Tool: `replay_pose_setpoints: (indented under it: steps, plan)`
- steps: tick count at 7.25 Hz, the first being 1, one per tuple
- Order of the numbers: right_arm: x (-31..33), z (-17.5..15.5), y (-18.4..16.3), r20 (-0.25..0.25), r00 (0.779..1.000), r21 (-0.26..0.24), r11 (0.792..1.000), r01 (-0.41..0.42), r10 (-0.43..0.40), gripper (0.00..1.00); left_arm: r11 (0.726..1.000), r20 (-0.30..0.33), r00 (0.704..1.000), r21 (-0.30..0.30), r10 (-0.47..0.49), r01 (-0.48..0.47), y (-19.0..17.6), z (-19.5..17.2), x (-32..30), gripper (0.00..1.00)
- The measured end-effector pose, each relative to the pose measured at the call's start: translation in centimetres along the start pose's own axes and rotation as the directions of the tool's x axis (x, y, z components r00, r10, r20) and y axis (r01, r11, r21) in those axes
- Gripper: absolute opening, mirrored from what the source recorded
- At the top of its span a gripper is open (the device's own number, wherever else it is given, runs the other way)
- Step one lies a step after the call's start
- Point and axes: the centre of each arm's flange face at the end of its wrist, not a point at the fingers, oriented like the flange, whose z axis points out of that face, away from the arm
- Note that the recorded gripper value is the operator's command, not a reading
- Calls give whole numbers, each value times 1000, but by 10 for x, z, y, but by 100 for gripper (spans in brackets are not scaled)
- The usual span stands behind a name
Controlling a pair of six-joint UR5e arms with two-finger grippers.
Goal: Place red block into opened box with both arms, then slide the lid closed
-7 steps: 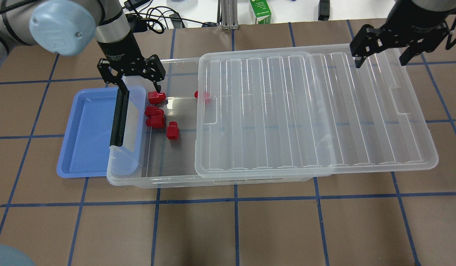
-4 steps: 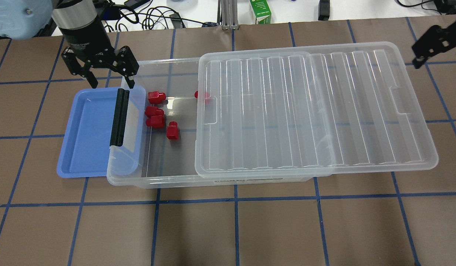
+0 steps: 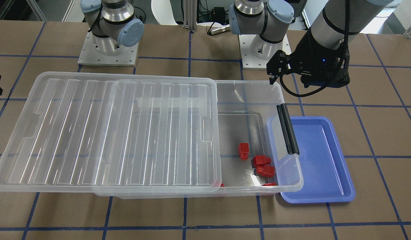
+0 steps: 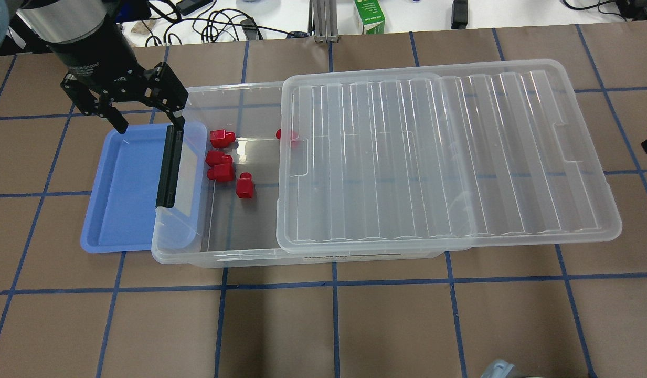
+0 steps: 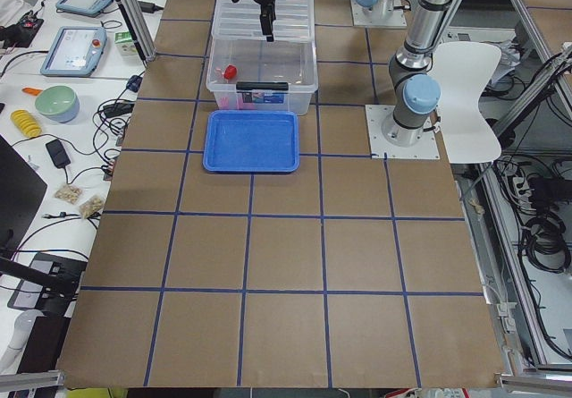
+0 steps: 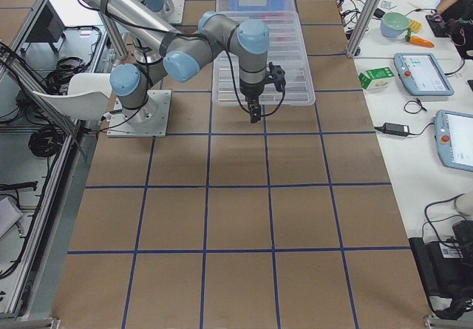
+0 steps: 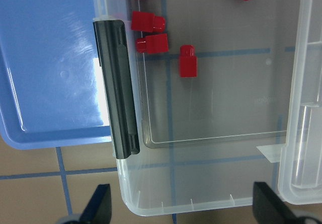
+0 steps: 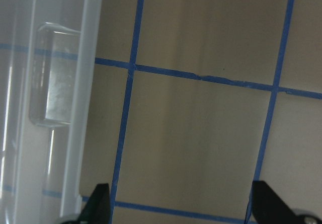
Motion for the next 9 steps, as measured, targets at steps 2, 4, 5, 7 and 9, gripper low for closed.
replay_pose_setpoints:
  steps: [2, 4, 5, 7, 9]
  plan:
    - [-1, 36, -2, 6, 1000, 3, 1000, -9, 9, 100, 1000, 5, 1000, 3, 0, 0, 2, 1, -2, 100]
    - [-8, 50, -10, 13, 997, -1, 997, -82, 82, 100, 1000, 26, 1000, -1, 3, -3, 5, -1, -3, 100]
    - [-20, 52, -18, 11, 995, 2, 995, -96, 96, 100, 1000, 39, 999, -4, 8, -8, 5, -1, -4, 100]
    - [-45, 54, -32, 4, 997, 9, 997, -78, 78, 100, 1000, 47, 999, -17, 7, -6, 2, 7, -4, 100]
    - [-70, 53, -43, 4, 996, 14, 996, -86, 86, 100, 1000, 47, 999, -23, 7, -6, 3, 11, -4, 100]
